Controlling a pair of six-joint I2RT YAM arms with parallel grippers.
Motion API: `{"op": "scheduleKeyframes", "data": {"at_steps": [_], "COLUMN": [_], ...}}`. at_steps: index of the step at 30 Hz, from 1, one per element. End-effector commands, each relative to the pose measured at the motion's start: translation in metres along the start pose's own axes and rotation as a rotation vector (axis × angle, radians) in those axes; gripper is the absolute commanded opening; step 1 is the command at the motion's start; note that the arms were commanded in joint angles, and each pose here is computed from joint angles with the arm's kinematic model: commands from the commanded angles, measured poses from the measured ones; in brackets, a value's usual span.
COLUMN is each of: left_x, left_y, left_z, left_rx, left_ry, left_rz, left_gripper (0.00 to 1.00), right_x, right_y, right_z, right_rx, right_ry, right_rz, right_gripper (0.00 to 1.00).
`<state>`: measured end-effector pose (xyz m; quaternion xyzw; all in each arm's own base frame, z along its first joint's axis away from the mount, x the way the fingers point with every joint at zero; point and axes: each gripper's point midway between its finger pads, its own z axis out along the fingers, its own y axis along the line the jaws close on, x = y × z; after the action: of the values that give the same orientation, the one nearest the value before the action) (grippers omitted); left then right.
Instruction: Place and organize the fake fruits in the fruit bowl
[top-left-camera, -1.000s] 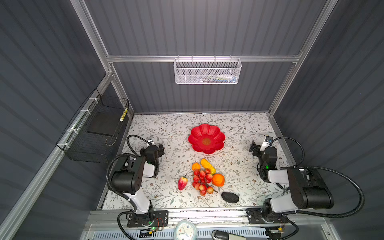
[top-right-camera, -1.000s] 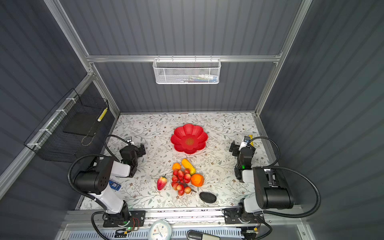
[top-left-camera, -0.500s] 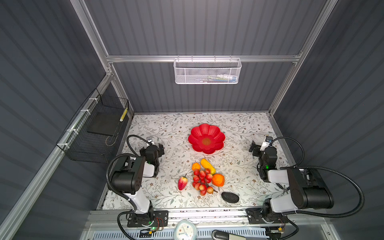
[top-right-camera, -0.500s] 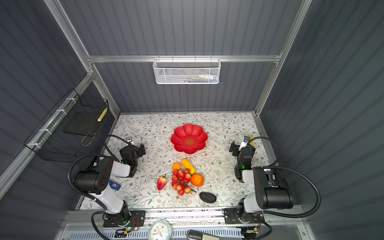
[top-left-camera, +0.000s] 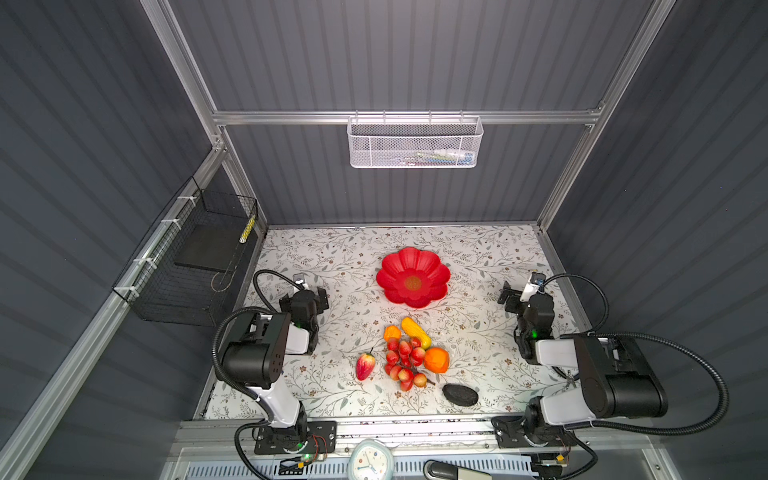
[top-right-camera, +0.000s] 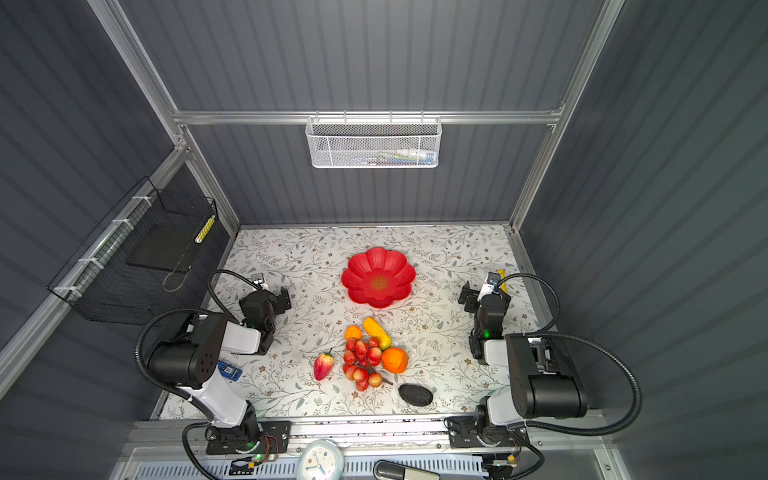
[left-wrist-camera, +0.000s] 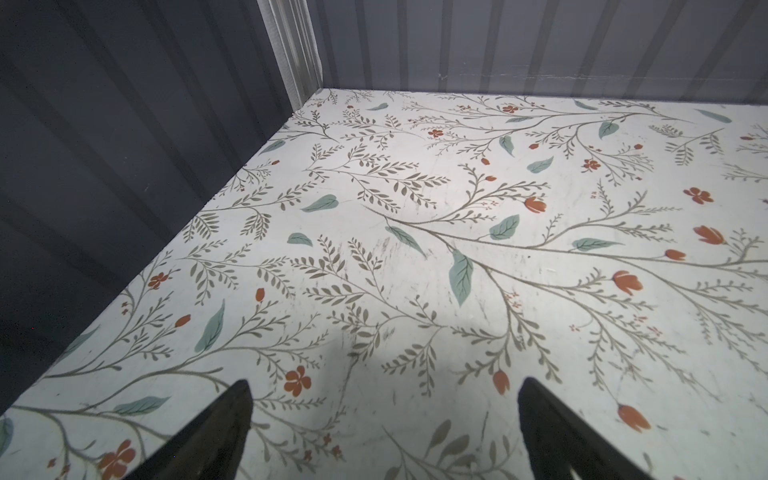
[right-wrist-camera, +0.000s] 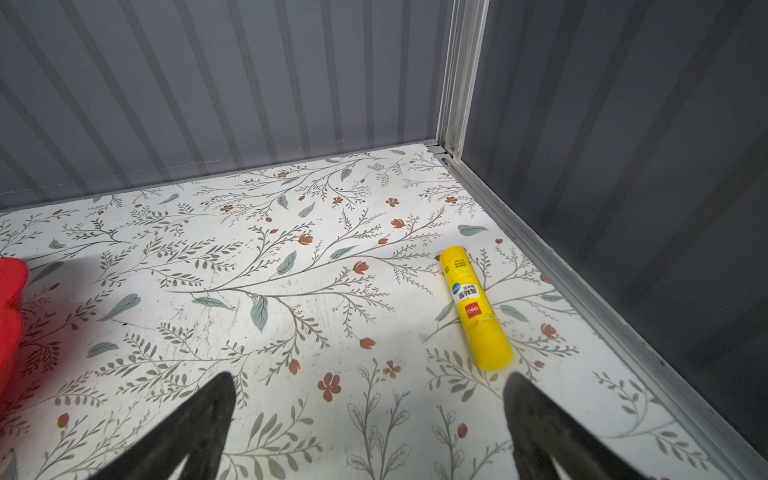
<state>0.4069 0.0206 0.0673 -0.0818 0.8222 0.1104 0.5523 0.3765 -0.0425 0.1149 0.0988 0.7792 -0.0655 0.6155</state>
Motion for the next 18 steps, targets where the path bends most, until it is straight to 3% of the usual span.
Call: {"op": "scheduleKeyframes", "data": {"at_steps": [1,3,5,8,9,11,14,18], "left_x": [-0.015,-0.050,-0.088,-0.112,-0.110,-0.103,-0.083,-0.045], "left_y": [0.000,-0.005,-0.001,-0.008,-0.012,-0.027,-0.049,-0.058], "left_z": [-0.001,-0.007,-0.016,-0.031,-0.035,-0.051,-0.087,-0.140], "left_rx": [0.000,-0.023,-0.062,-0.026,0.003,0.111,0.294,0.386], "left_ry": [-0.023,0.001,0.102,0.224,0.255,0.325,0.415,0.547], "left_rz": [0.011,0.054,-0.064,-0.131,-0.142,-0.149,-0.209,-0.241], "left_gripper": [1.00,1.00,1.00,0.98,0.97,0.94,0.93,0.92], "right_x": [-0.013,-0.025,-0.054,-0.103,-0.108,-0.117,-0.112,-0.083], "right_y": [-0.001,-0.007,-0.017,-0.004,-0.001,0.022,0.037,0.037], "right_z": [0.000,-0.003,-0.009,-0.017,-0.020,-0.027,-0.038,-0.041], "right_rx": [0.012,0.065,0.150,0.084,0.057,-0.122,-0.220,-0.186], "right_ry": [-0.037,0.020,0.132,0.082,0.087,0.108,0.134,0.311], "right_rz": [0.009,0.004,0.081,0.270,0.331,0.354,0.376,0.353], "right_gripper": [0.99,0.99,0.99,0.99,0.99,0.99,0.99,0.99]}}
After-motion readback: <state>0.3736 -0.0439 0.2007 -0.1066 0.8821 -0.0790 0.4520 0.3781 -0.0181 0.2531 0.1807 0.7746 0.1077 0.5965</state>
